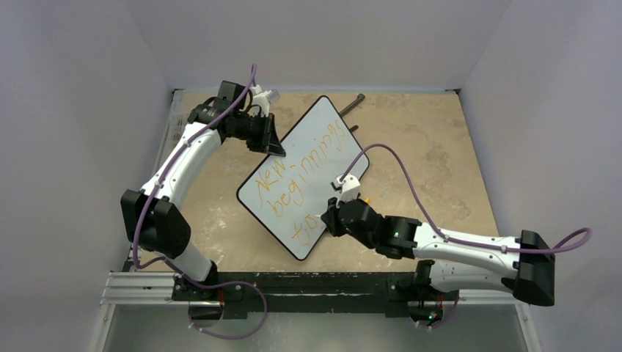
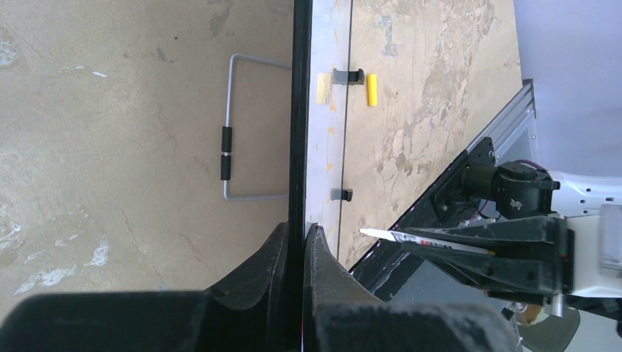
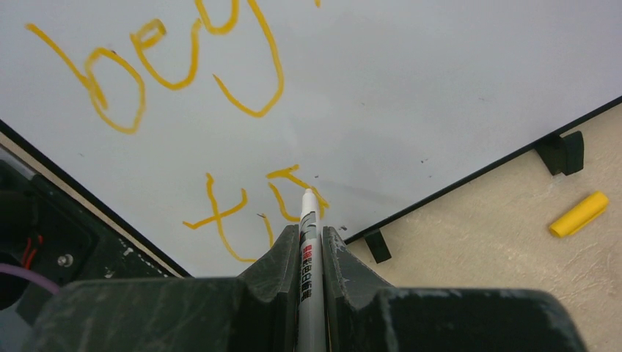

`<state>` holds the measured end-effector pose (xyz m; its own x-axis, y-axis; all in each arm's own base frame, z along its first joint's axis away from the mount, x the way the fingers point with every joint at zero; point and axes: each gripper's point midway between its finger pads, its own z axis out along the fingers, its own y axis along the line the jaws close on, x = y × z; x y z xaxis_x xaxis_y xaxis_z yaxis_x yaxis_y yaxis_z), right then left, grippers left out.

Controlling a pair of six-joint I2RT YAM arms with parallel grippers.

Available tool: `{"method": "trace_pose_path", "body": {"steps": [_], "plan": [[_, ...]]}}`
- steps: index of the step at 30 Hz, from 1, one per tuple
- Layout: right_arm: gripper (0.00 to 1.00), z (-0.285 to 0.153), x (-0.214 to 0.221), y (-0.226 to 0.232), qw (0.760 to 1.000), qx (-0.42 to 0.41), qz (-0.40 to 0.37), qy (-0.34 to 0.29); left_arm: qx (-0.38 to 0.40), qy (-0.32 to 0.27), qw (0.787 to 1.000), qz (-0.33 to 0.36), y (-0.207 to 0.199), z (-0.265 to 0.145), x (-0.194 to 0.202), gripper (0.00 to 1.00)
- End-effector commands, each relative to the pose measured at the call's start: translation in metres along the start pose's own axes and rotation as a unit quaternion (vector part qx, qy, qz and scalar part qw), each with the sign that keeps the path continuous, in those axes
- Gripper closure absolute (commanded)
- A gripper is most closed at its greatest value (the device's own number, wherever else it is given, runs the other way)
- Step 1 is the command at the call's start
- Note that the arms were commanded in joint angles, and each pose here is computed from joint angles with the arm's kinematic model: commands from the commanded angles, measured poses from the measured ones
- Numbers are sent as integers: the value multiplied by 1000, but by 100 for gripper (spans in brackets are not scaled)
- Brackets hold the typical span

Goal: Write a sentence on the whiteboard

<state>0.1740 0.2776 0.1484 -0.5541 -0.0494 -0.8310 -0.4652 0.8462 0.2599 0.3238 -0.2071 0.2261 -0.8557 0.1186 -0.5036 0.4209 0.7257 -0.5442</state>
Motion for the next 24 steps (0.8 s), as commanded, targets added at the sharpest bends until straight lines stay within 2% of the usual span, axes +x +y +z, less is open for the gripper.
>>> {"method": "trace_pose_path", "body": {"steps": [1,9,24], "plan": [[100,-4,-32,2,999,6,7,-45,-93,-10,996,6,39,-2,-5,100],[100,19,-26,-21,998,47,-1,-33,-96,-9,995,7,40,-3,-5,100],[100,36,-27,-30,999,44,-2,-27,-99,-7,995,6,41,-3,-4,100]]}}
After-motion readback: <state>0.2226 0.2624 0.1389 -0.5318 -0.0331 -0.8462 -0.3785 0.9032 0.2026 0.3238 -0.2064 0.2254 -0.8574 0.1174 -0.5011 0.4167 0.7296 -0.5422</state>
